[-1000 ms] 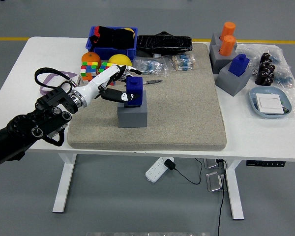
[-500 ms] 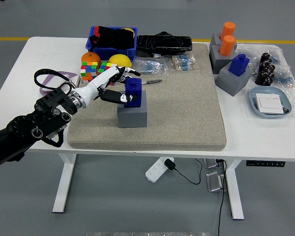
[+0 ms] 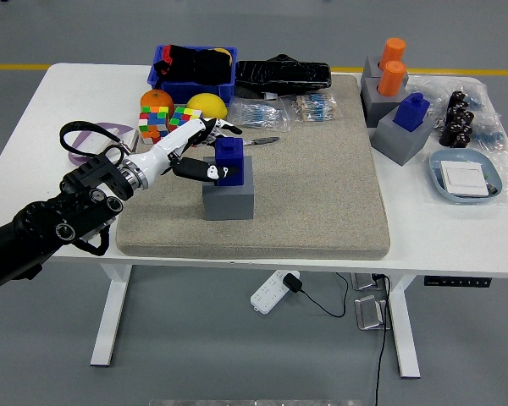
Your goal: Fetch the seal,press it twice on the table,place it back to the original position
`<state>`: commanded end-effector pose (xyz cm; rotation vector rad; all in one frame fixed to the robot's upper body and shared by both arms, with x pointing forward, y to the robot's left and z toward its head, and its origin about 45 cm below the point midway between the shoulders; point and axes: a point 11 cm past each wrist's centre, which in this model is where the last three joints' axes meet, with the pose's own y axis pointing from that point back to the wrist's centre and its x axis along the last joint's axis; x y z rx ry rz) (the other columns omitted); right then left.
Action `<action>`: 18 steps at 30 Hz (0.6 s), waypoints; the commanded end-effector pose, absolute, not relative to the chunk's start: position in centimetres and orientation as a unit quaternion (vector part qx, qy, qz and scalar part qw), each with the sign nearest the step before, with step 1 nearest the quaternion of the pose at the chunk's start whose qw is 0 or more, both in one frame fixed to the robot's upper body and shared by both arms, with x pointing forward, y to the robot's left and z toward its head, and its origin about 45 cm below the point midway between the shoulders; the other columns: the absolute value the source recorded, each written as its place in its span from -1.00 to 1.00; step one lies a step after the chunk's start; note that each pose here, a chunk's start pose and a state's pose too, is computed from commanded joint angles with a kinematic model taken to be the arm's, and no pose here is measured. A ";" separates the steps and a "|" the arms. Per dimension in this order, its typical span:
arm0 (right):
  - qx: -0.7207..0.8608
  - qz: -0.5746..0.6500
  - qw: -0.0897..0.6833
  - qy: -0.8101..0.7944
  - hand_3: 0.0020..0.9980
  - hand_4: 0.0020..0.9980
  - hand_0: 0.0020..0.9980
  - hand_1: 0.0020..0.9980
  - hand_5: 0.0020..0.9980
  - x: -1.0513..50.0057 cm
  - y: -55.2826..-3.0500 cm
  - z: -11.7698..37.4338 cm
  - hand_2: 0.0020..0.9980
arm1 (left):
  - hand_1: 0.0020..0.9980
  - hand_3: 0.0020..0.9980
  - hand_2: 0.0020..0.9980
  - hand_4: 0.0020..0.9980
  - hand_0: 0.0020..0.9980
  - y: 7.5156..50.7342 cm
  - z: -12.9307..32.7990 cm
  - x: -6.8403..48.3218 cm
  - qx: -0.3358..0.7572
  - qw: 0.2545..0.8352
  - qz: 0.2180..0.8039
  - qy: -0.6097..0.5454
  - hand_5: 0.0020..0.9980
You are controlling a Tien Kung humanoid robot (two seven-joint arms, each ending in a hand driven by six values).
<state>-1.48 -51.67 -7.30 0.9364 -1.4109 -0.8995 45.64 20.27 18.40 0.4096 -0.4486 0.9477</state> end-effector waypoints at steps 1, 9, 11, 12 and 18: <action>0.400 -0.384 0.575 -0.602 0.25 0.64 0.55 0.37 0.01 -1.5 -51.7 -7.3 0.36 | -0.13 0.51 -0.29 0.24 0.35 20.3 18.4 45.6 0.194 0.846 0.449 -0.213 -1.00; 0.400 -0.383 0.574 -0.603 0.25 0.64 0.55 0.37 0.01 -1.4 -51.7 -7.3 0.36 | -0.12 0.51 -0.29 0.24 0.35 20.6 19.1 46.0 0.193 0.843 0.450 -0.224 -1.00; 0.400 -0.383 0.575 -0.603 0.25 0.64 0.55 0.37 0.01 -1.4 -51.7 -7.3 0.36 | -0.12 0.51 -0.29 0.24 0.35 20.7 19.2 46.0 0.193 0.842 0.451 -0.226 -1.00; 0.400 -0.383 0.575 -0.602 0.25 0.64 0.55 0.37 0.01 -1.5 -51.7 -7.3 0.36 | -0.12 0.51 -0.29 0.24 0.35 20.7 19.2 46.0 0.193 0.842 0.451 -0.226 -1.00; 0.401 -0.384 0.574 -0.602 0.25 0.64 0.55 0.37 0.01 -1.4 -51.6 -7.3 0.36 | -0.12 0.51 -0.29 0.24 0.35 20.7 18.9 45.9 0.197 0.842 0.448 -0.225 -1.00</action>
